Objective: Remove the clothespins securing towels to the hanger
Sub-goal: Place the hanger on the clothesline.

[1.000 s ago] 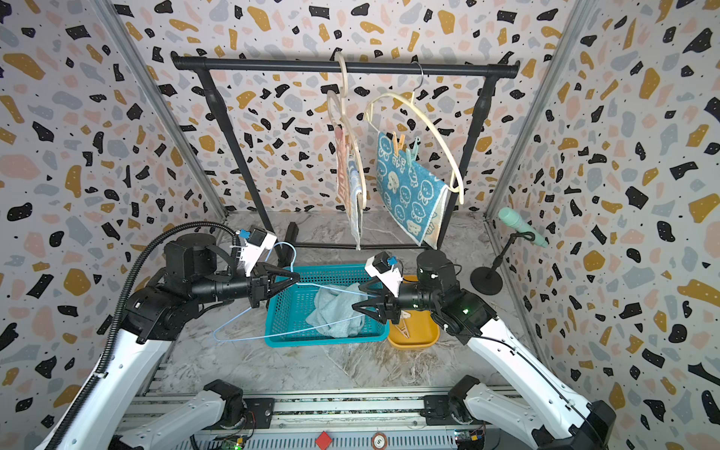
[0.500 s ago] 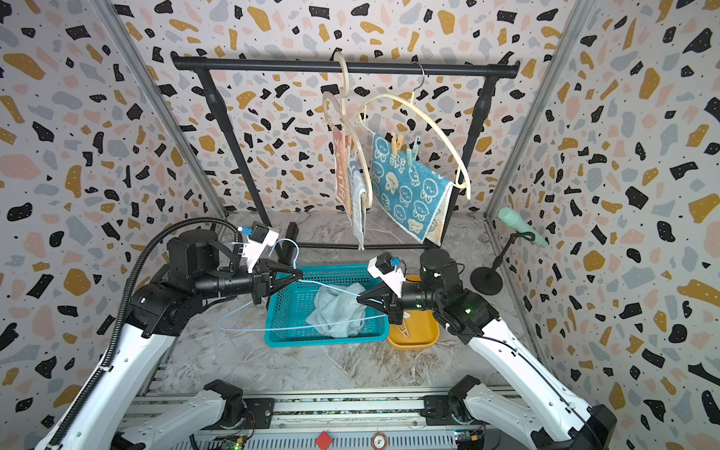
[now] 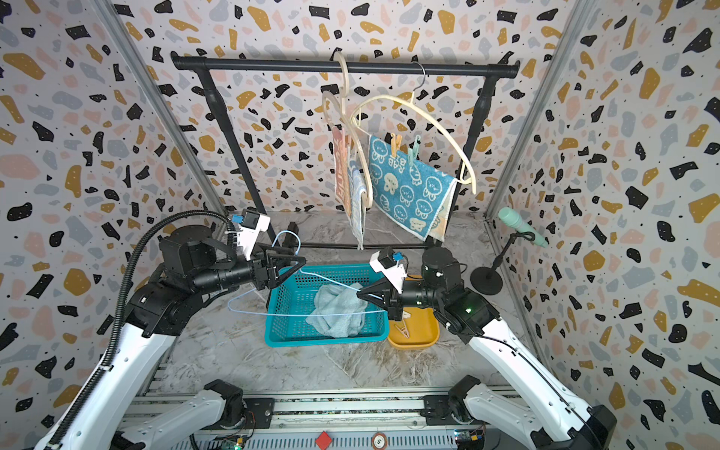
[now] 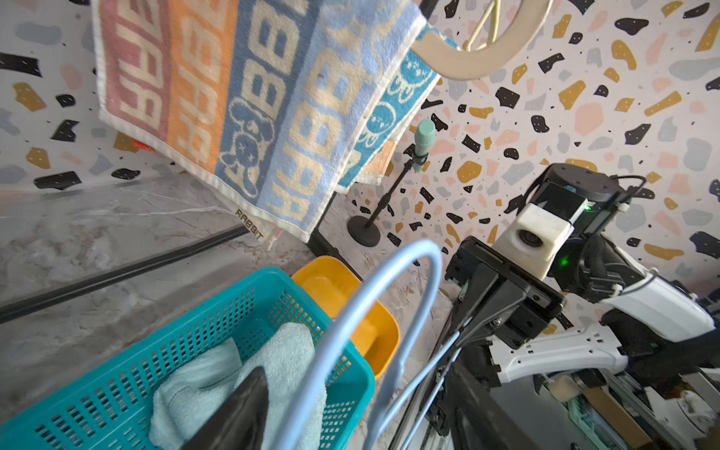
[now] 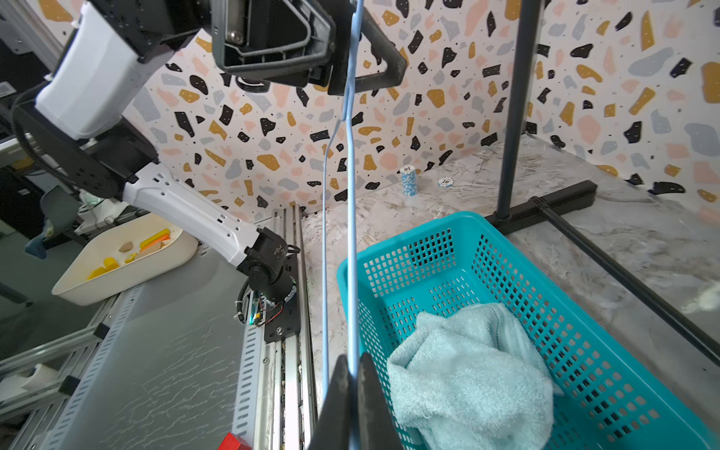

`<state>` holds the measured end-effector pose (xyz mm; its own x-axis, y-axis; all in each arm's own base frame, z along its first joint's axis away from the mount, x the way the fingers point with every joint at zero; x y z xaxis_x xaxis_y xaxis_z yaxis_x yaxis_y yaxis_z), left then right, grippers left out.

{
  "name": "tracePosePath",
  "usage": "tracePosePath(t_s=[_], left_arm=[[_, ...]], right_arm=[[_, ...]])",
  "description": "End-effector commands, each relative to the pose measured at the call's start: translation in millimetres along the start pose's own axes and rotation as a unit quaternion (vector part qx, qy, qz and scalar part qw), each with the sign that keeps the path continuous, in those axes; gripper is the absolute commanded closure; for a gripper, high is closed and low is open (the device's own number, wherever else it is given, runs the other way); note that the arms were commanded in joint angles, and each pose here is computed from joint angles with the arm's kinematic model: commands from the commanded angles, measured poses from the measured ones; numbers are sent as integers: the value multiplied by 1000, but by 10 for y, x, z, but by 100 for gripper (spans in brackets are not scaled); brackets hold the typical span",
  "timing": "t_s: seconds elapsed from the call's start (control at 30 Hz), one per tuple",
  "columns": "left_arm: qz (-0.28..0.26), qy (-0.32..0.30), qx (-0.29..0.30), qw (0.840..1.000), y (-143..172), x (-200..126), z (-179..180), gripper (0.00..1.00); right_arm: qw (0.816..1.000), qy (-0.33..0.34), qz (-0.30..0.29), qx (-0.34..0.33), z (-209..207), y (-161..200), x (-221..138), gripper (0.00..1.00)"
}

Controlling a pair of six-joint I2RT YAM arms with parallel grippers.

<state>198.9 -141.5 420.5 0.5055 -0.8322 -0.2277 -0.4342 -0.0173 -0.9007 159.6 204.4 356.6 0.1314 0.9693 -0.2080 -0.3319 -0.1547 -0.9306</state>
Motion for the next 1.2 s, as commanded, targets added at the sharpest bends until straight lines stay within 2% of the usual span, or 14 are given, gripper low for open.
tracePosePath(t_s=[0.0, 0.27, 0.53, 0.7, 0.93, 1.17], left_arm=[[-69, -42, 13, 997, -288, -117, -26, 26], [-98, -107, 17, 989, -367, -239, 28, 24], [-154, -170, 27, 973, -492, -527, -27, 23], [-167, -169, 32, 971, -530, -617, -97, 23], [-158, -163, 30, 974, -469, -599, -94, 24], [-159, -158, 33, 974, -448, -596, -96, 24]], right_arm=[[997, 43, -60, -16, 48, -290, -95, 100], [989, 105, -107, -16, 27, -454, -75, 100], [974, 161, -155, -27, 25, -654, -83, 100], [958, 223, -174, -42, 30, -805, -52, 100], [932, 294, -204, -64, 75, -1057, 6, 100], [920, 311, -225, -85, 118, -1370, 83, 100]])
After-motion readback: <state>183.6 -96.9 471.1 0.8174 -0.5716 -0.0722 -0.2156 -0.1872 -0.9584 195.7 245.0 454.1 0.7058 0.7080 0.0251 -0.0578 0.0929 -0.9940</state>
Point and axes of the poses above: each gripper's point midway between its finger pads, its own x axis out along the fingers, its own z axis along the line the jaws close on, y = z × x, the point moved 7 cm from there along -x, back along the fingers, and after that the axes turned 5 degrees about x, right-handed, at the moved point
